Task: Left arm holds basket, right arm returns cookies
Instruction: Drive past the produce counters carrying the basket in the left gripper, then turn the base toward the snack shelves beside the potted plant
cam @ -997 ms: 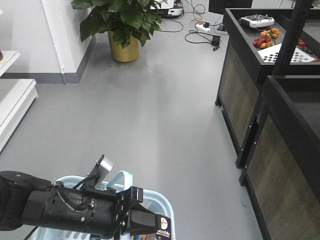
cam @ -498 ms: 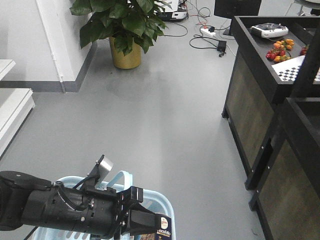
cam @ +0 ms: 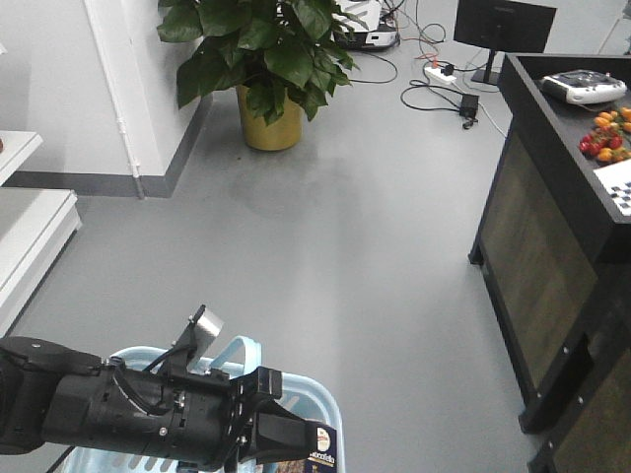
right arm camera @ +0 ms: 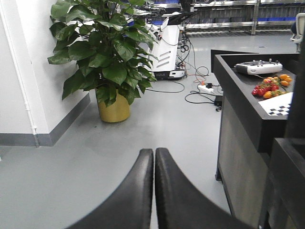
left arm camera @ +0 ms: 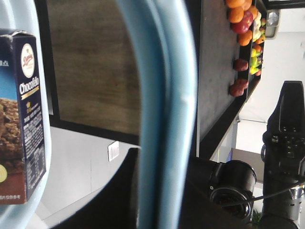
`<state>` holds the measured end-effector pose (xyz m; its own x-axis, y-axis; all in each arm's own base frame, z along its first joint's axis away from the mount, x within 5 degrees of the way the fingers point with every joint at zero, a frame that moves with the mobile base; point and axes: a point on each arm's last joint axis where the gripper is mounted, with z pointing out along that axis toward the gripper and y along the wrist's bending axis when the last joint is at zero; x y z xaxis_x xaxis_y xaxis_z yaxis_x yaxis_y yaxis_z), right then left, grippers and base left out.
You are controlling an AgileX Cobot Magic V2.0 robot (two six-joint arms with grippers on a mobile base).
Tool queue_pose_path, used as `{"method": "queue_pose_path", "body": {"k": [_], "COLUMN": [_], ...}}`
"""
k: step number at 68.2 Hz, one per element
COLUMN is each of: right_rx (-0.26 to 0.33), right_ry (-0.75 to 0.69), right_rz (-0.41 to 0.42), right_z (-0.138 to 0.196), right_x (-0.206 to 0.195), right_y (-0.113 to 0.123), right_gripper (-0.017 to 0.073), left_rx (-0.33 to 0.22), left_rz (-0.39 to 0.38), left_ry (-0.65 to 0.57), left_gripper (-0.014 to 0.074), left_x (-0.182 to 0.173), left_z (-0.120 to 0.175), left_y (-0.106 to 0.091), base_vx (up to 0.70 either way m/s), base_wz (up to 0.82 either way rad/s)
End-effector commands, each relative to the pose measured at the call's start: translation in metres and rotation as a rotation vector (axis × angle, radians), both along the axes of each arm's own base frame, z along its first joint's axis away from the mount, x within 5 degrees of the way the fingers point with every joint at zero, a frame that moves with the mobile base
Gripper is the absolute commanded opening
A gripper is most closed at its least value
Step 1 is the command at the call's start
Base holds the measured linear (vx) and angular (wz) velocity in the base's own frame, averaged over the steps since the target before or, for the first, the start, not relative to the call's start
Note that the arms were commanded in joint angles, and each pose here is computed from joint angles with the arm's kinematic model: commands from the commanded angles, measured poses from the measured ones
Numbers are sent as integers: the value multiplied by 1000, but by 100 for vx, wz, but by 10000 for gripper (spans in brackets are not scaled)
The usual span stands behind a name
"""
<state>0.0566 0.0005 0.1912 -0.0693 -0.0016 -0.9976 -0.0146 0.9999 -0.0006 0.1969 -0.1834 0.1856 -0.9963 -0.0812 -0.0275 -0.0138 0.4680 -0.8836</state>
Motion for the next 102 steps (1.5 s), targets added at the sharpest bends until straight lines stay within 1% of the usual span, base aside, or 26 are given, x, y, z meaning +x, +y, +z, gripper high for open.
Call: {"method": "queue_pose_path", "body": {"k": [1, 50, 102], "right_rx": [-6, -6, -6], "right_ry": [-82, -82, -82], "right_rz": [6, 6, 6], "right_z": [7, 7, 7], "right_x": [-1, -1, -1], "right_y": [0, 0, 0], "right_gripper": [-8, -8, -8], "left_rx": [-110, -110, -110], "left_rz": [-6, -6, -6], "left_ry": [-26, -26, -26], "left_gripper": [-8, -8, -8], "left_x": [0, 0, 0], "left_z": [22, 22, 22], "left_y": [-4, -4, -4], "base_vx": [31, 30, 24], "base_wz": [9, 14, 57]}}
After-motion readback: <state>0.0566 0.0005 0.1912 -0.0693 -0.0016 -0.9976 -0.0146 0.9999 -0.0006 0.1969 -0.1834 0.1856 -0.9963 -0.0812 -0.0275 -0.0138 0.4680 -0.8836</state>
